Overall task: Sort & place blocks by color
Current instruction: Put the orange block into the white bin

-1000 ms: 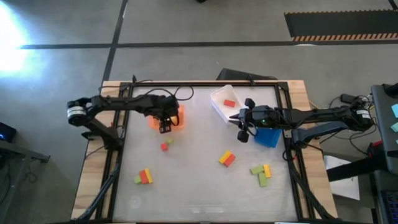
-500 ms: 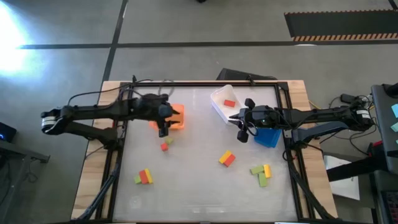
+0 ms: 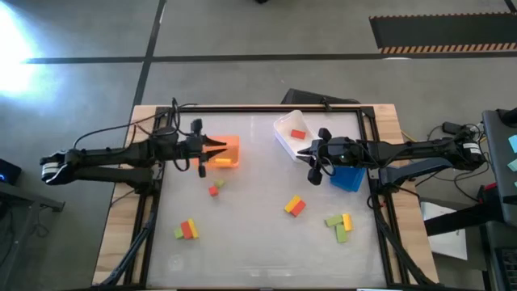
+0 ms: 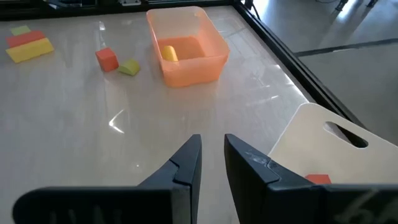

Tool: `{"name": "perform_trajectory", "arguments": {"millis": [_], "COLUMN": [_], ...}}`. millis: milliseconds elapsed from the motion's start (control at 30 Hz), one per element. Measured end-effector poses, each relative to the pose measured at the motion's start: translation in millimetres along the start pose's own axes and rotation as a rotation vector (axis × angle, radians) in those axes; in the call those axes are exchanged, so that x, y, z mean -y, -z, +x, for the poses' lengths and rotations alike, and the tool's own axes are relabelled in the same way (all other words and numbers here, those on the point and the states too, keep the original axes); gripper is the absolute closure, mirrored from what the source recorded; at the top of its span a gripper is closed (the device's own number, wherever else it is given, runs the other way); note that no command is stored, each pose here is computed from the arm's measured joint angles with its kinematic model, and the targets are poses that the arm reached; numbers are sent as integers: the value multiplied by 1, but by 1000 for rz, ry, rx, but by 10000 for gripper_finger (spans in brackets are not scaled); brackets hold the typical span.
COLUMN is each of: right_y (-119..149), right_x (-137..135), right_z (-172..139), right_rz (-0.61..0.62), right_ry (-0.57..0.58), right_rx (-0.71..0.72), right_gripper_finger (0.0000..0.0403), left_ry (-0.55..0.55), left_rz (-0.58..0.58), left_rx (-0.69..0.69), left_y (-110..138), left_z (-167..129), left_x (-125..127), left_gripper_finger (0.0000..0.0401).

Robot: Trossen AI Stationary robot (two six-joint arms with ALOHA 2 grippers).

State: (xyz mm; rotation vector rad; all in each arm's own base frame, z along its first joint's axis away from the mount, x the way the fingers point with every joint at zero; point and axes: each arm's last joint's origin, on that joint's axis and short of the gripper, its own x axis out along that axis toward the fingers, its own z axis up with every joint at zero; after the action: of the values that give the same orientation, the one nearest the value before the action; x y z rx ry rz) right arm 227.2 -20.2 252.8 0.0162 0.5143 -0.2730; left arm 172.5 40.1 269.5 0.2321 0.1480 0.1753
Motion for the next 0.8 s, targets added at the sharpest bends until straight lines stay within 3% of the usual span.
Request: {"name": "perform_trajectory", "arguments": {"millis": [267,800], "right_y": [0,14], "right_x": [0,0], "right_z": [0,3], "right_rz": [0,32], "right_ry": [0,4], "right_rx": [4,-57], "right_gripper_finger": [344,344], "left_ry": [20,71], "left_rz": [-46,-170], "left_rx": [75,69], "left_y": [2,34], "left_z": [-27,-39], "left_x": [3,13], "left_gripper_finger": [399,401]}}
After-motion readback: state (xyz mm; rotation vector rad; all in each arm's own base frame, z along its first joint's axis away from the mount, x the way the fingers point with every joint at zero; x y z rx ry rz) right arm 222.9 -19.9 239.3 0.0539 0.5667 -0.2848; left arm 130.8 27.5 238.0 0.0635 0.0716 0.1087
